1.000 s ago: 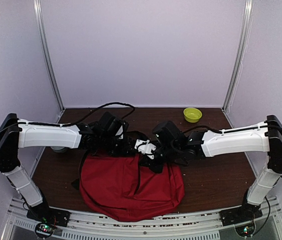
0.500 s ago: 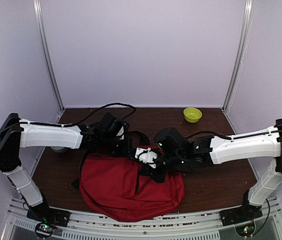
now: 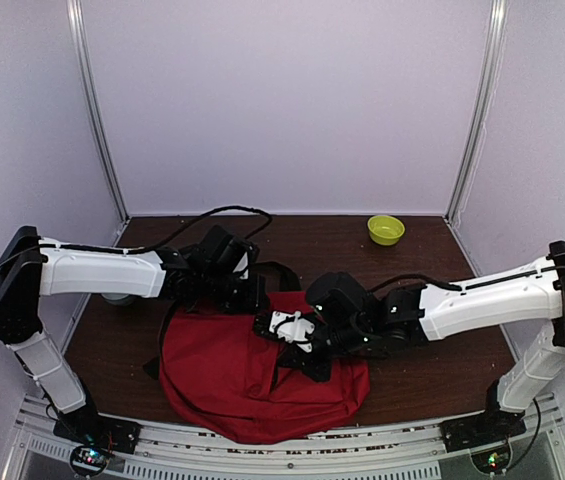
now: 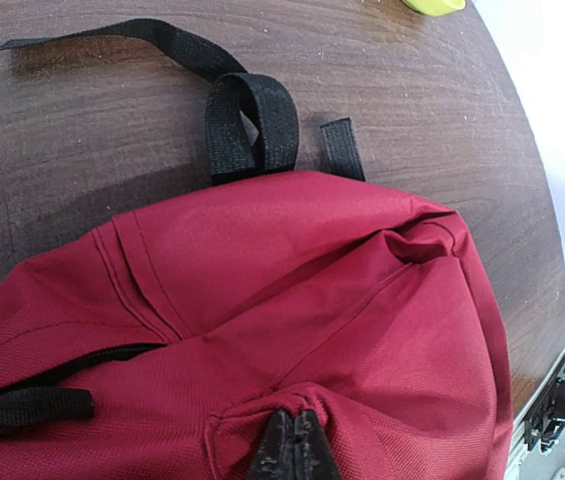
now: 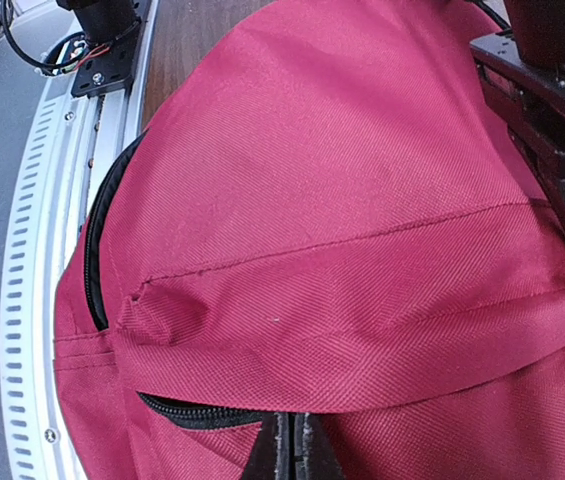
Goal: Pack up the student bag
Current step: Zip the lower front pocket of the student bag.
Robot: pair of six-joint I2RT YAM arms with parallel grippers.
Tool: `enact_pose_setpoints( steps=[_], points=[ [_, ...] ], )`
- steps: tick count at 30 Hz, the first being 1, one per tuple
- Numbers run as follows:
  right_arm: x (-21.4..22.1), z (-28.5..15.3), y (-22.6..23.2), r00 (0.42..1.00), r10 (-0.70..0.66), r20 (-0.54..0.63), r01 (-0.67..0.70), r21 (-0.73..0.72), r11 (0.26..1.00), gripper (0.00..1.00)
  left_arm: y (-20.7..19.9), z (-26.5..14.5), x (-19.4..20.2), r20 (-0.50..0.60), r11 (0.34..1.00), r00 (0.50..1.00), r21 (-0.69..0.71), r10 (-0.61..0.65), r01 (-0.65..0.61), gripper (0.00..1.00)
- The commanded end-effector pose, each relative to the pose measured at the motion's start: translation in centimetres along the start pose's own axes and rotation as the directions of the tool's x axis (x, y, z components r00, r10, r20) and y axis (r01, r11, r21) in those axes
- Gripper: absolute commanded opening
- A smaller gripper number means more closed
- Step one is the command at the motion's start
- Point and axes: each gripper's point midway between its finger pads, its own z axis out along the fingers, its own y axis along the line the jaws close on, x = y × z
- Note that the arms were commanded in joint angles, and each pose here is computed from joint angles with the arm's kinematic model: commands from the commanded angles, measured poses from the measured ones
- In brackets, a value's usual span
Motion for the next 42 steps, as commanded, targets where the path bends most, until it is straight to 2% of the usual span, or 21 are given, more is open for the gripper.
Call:
enact_pose_setpoints(
  steps=[1,9,15,23,28,34,35,39,40,42],
  points=[
    [-0.5,-0.9,1.7,0.999,0.022,0.026,-0.021,-0.049,0.999,0.0,-0.7,-0.2,-0.9,0.046,0.999,0.999,0.026,0.019,-0.02,0.0],
    [1.0,-1.3,3.5,0.998,0.056,0.015,-0.055,-0.075,0.996,0.0,-0.8,-0.3,-1.1,0.055,0.999,0.998,0.027,0.023,-0.024,0.0],
    [0.2,-2.7,4.5,0.996,0.073,0.057,-0.066,-0.107,0.992,0.0,-0.6,-0.4,-1.3,0.062,1.0,0.998,0.012,0.025,-0.026,0.0],
    [2.3,-1.1,7.3,0.996,0.09,-0.012,-0.091,-0.175,0.98,0.0,-0.5,-0.7,-1.6,0.065,0.999,0.997,-0.007,0.041,-0.04,0.0],
    [3.0,-0.5,7.7,0.993,0.113,-0.015,-0.114,-0.168,0.979,0.0,-0.7,-0.9,-1.9,0.072,0.999,0.996,-0.006,0.044,-0.044,0.0],
    [3.4,-0.3,5.8,0.995,0.096,-0.037,-0.098,-0.053,0.994,0.0,-0.8,-1.1,-1.8,0.073,0.999,0.996,0.008,0.052,-0.053,0.0],
    [3.2,-0.4,5.5,0.995,0.096,-0.035,-0.097,-0.035,0.995,0.01,-1.0,-1.2,-1.8,0.078,0.998,0.995,0.015,0.058,-0.06,0.0],
    [1.9,-1.0,4.2,0.995,0.101,-0.012,-0.1,0.032,0.994,0.26,-1.1,-2.1,-2.1,0.109,0.997,0.991,0.031,0.073,-0.076,0.0],
    [1.4,-1.3,3.8,0.995,0.102,0.002,-0.102,0.05,0.994,0.32,-1.1,-2.3,-2.2,0.116,0.996,0.99,0.028,0.076,-0.08,0.02],
    [0.7,-2.0,3.0,0.995,0.101,0.026,-0.103,0.092,0.99,0.39,-0.9,-2.9,-2.2,0.127,0.996,0.988,0.025,0.086,-0.089,0.1]
  ],
)
